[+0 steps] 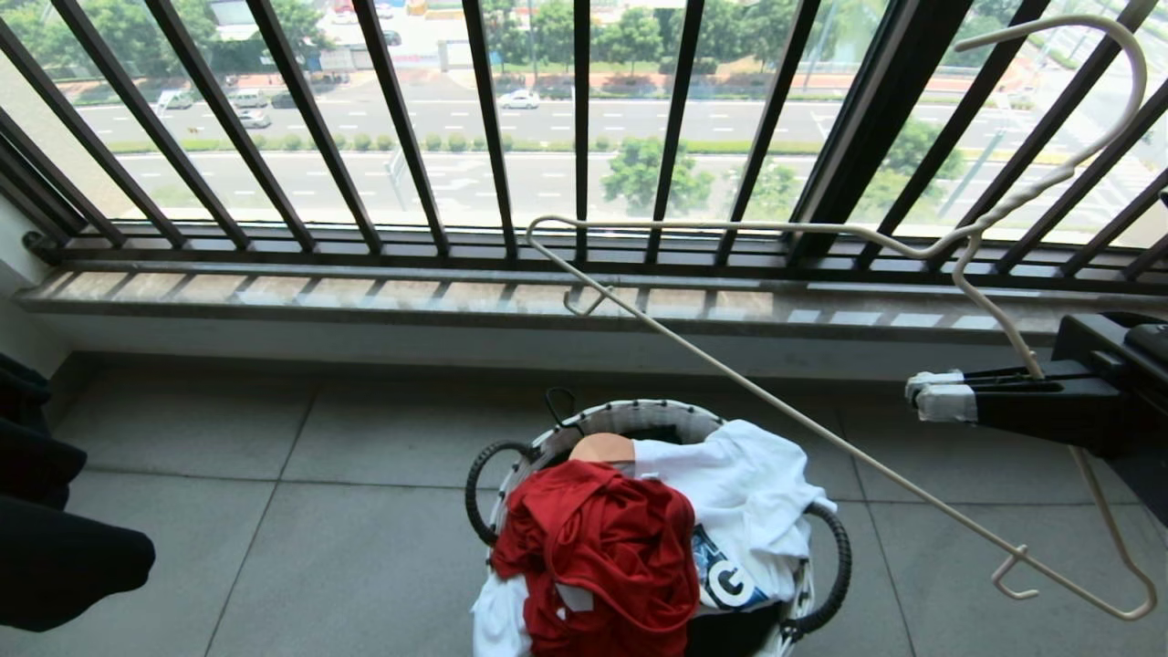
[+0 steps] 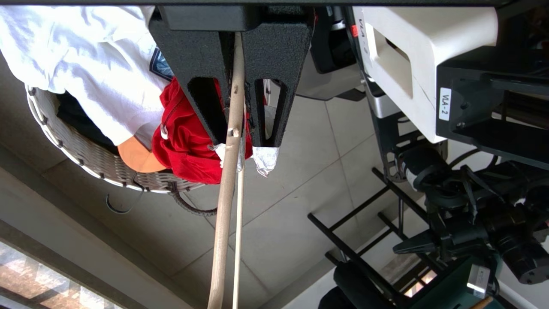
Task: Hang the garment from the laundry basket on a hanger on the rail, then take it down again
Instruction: Pick up clothes from the basket
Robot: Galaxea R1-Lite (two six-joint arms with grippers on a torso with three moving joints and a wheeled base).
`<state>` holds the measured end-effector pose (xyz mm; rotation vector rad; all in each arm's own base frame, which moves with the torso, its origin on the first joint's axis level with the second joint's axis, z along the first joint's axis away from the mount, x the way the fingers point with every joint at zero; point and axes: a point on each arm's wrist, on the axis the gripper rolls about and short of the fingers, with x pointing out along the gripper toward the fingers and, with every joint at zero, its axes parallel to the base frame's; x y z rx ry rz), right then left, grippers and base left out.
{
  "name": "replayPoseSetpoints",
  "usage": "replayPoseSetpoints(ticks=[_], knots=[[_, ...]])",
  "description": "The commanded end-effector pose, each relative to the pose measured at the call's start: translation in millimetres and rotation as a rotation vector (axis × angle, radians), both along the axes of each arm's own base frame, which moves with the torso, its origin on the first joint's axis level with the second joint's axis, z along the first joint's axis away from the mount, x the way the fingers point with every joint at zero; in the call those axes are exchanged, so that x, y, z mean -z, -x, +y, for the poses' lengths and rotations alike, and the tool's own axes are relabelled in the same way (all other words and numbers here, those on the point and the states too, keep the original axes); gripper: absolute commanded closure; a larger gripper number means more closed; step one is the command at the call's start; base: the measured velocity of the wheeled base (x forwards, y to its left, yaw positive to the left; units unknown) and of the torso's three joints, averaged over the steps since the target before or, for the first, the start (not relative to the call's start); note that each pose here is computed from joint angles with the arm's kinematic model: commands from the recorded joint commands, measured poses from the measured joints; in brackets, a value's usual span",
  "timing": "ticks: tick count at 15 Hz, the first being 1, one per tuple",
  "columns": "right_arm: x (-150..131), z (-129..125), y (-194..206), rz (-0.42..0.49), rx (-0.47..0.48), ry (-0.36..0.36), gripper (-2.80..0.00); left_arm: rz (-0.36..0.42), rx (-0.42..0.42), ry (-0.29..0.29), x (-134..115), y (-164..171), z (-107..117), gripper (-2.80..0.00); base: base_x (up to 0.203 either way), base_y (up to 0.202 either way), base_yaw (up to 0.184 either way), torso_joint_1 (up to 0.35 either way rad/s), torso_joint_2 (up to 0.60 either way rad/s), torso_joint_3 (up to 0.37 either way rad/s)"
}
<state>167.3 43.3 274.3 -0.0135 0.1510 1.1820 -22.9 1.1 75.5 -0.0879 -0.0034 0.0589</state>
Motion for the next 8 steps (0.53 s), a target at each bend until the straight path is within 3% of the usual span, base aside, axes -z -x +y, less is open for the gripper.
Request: replayPoseSetpoints(ticks=[1,8], knots=[[-2,-2,2,-0.011,0.008,-0.001,0.00,0.001,-0.001,0.001,0,0,0,0.00,0.000,0.000,0.000,0.006,0.00,-0.027],[-10,-8,14,-0.059,0.052,-0.004,0.00,0.001,-0.001,0.001,0,0,0,0.00,0.000,0.000,0.000,0.000,0.00,0.000]])
